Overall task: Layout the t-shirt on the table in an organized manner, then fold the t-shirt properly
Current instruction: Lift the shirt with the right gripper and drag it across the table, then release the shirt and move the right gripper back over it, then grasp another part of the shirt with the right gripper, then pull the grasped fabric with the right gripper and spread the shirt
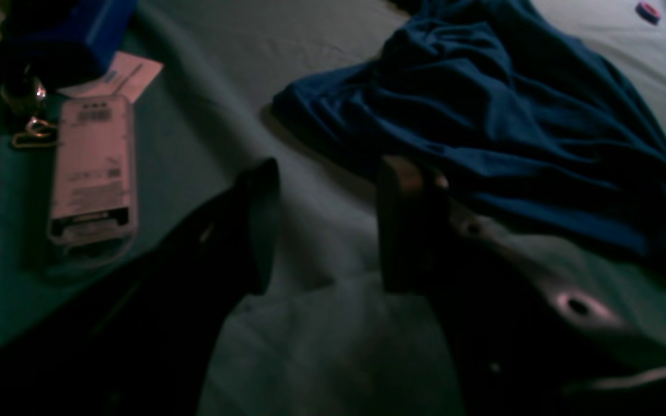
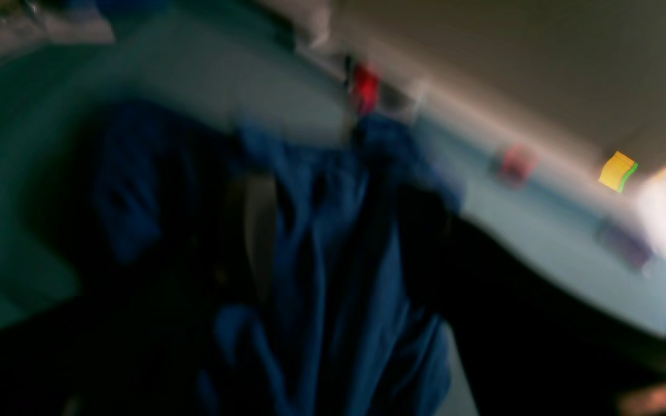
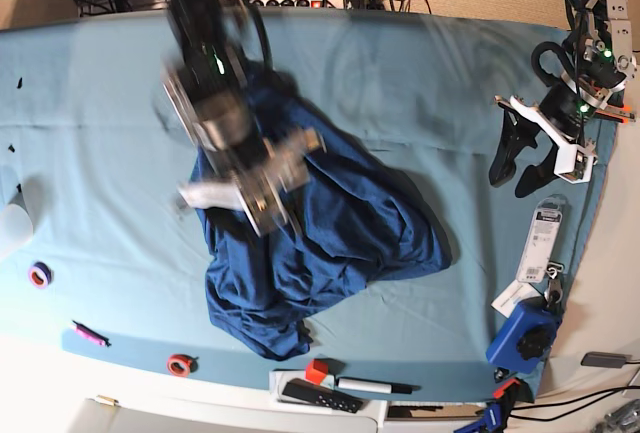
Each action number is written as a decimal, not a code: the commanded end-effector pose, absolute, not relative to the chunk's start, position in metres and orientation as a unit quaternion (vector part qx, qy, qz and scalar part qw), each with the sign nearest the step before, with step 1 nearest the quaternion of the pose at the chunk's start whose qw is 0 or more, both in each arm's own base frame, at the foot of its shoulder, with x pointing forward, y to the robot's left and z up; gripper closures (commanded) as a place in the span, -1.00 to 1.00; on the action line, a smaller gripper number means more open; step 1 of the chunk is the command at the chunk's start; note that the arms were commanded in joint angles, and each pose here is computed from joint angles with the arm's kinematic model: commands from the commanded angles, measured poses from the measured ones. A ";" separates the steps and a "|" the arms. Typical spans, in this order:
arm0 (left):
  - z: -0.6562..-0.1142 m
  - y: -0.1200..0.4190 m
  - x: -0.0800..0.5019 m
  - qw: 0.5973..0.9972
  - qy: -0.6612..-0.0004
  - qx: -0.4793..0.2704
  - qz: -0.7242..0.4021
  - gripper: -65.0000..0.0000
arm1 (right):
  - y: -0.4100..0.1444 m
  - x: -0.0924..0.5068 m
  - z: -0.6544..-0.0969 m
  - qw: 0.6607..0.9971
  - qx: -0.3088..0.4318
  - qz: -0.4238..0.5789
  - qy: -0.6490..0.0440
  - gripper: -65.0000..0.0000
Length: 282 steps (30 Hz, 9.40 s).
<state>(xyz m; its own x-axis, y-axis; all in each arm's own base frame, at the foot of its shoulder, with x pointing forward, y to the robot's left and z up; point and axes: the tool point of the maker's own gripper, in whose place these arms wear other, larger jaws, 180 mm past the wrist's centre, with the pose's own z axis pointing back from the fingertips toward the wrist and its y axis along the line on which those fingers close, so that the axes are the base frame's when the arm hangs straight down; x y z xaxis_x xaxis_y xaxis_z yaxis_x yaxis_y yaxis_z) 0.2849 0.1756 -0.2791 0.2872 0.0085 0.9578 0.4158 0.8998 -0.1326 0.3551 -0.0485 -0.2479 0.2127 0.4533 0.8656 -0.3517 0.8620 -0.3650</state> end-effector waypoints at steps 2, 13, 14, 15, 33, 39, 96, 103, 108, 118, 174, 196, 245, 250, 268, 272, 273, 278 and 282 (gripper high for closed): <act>-0.265 0.176 0.288 0.767 -0.600 -0.185 -0.135 0.13 | -0.042 0.395 -0.246 0.774 -0.045 0.254 -0.578 -0.01; -0.265 0.176 0.288 0.767 -0.600 -0.185 -0.135 0.13 | -0.071 0.562 -0.279 0.842 -0.109 0.257 -0.462 -0.01; -0.265 0.176 0.288 0.767 -0.600 -0.185 -0.135 0.13 | -0.076 0.568 -0.282 0.847 -0.112 0.258 -0.451 -0.01; -0.265 0.176 0.288 0.766 -0.600 -0.185 -0.135 0.13 | -0.081 0.572 -0.287 0.852 -0.115 0.260 -0.440 -0.01; -0.249 0.176 0.303 0.752 -0.618 -0.180 -0.141 0.15 | -0.164 0.566 -0.315 0.836 -0.266 0.288 -0.383 1.00; -0.248 0.176 0.304 0.751 -0.620 -0.180 -0.142 0.21 | -0.222 0.567 -0.237 0.845 -0.309 0.172 -0.401 1.00; -0.251 0.170 0.302 0.754 -0.613 -0.198 -0.129 0.21 | -0.057 0.232 -0.273 0.846 0.037 0.260 -0.464 -0.04; -0.256 0.157 0.300 0.755 -0.606 -0.214 -0.131 0.21 | -0.079 0.320 -0.248 0.827 -0.052 0.178 -0.531 -0.04; -0.270 0.132 0.293 0.762 -0.583 -0.235 -0.155 0.21 | -0.084 0.379 -0.307 0.877 -0.039 0.142 -0.458 -0.04; -0.275 0.105 0.294 0.759 -0.572 -0.240 -0.197 0.21 | -0.109 0.433 -0.388 0.943 -0.010 0.076 -0.324 0.01; -0.284 0.131 0.331 0.774 -0.578 -0.208 -0.156 0.21 | 0.094 0.247 -0.332 0.851 0.084 0.414 -0.312 1.00; -0.250 0.178 0.372 0.766 -0.614 -0.084 -0.167 0.21 | 0.121 0.304 -0.323 0.819 0.088 0.399 -0.403 -0.08; -0.243 0.187 0.381 0.763 -0.623 -0.054 -0.163 0.21 | 0.075 0.369 -0.239 0.810 -0.048 0.335 -0.479 1.00; -0.241 0.181 0.379 0.761 -0.625 -0.084 -0.151 0.21 | 0.036 0.347 -0.238 0.816 -0.114 0.293 -0.486 1.00; -0.240 0.119 0.364 0.734 -0.621 -0.223 -0.162 0.21 | -0.268 0.284 -0.247 0.828 -0.418 0.051 -0.370 1.00; -0.254 0.084 0.354 0.738 -0.596 -0.245 -0.203 0.21 | -0.321 0.264 -0.240 0.828 -0.439 0.000 -0.349 1.00; -0.258 0.073 0.351 0.737 -0.589 -0.250 -0.217 0.21 | -0.333 0.258 -0.239 0.827 -0.446 -0.012 -0.342 1.00; -0.263 0.026 0.343 0.725 -0.573 -0.263 -0.277 0.21 | -0.381 0.224 -0.230 0.819 -0.479 -0.057 -0.310 1.00; -0.256 -0.007 0.347 0.712 -0.578 -0.275 -0.287 0.21 | -0.396 0.204 -0.240 0.837 -0.459 -0.073 -0.290 1.00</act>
<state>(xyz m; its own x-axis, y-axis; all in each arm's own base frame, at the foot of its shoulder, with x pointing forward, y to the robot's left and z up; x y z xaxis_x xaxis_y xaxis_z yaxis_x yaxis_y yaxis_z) 0.3406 -0.0072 -0.2726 0.2136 -0.1187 0.9697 0.7248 0.6847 -0.0758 0.1996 -0.3918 -0.2562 0.8420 0.1083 0.5285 0.3692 0.5986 -0.7109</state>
